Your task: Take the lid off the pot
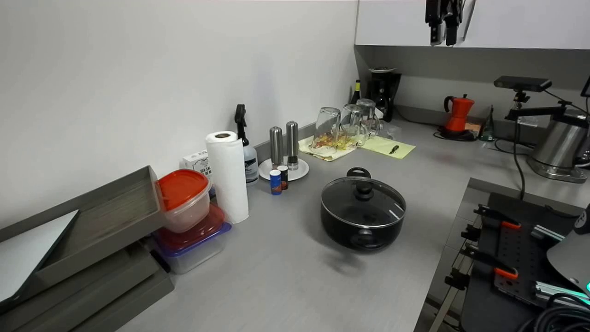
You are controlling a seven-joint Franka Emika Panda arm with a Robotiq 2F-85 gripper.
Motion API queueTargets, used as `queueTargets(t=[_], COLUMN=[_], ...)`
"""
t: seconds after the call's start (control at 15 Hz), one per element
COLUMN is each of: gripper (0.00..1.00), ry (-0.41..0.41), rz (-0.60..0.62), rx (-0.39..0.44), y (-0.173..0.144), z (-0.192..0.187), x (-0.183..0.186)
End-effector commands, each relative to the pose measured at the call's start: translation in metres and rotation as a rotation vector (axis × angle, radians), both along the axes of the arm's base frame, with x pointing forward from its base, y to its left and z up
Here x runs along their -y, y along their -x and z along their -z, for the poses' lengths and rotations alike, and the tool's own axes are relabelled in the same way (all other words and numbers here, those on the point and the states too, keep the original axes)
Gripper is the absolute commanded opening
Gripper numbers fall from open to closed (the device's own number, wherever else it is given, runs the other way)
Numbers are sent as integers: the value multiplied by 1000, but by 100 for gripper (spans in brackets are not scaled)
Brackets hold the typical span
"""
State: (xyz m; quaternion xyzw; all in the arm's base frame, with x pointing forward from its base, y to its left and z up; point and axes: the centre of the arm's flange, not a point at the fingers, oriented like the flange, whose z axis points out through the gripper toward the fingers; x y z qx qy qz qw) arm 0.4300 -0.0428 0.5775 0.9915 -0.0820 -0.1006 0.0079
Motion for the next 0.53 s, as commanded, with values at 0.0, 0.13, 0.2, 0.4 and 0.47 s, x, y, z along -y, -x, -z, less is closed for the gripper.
queueTargets(t=[0.0, 0.13, 0.2, 0.4, 0.47], gripper=[100, 100, 100, 100, 100], ry=[2, 8, 0, 13, 20], rz=[-7, -7, -16, -26, -28], rx=[-5, 2, 2, 31, 43], y=[-9, -18, -23, -39, -44], z=[12, 25, 33, 61, 71], x=[-4, -9, -11, -21, -24])
